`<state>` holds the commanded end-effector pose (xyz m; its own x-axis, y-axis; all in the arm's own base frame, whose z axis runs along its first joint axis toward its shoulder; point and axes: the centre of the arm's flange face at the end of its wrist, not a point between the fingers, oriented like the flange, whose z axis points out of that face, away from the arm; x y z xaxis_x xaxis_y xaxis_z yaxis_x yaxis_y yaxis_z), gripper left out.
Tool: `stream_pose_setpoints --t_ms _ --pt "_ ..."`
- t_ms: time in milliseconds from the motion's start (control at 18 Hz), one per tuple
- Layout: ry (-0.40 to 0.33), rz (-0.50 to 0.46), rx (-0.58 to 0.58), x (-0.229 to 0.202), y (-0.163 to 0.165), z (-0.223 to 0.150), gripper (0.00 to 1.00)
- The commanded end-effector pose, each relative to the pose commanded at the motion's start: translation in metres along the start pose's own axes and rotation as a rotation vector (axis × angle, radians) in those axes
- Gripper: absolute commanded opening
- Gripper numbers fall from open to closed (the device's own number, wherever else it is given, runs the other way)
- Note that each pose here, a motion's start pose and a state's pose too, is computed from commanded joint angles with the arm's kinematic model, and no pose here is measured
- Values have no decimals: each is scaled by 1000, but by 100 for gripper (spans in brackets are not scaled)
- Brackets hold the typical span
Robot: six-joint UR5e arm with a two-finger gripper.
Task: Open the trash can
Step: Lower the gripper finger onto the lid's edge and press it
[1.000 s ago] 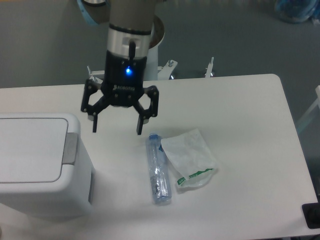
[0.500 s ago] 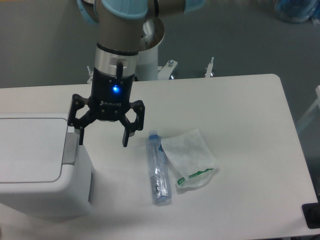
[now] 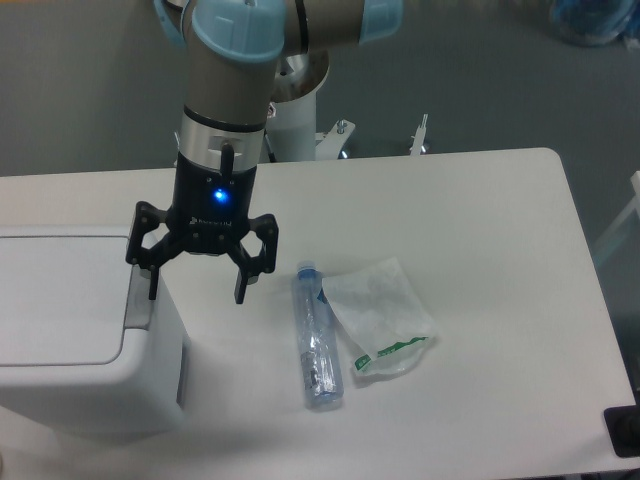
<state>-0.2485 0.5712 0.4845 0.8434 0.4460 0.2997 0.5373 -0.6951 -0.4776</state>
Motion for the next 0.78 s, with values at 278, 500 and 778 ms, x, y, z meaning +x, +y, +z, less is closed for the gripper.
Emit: stream_pose_setpoints --t_ms 278,500,778 --pt "2 1 -12 1 2 9 100" --pt "2 1 -13 0 2 10 100" --pt "4 2 -21 2 2 14 100"
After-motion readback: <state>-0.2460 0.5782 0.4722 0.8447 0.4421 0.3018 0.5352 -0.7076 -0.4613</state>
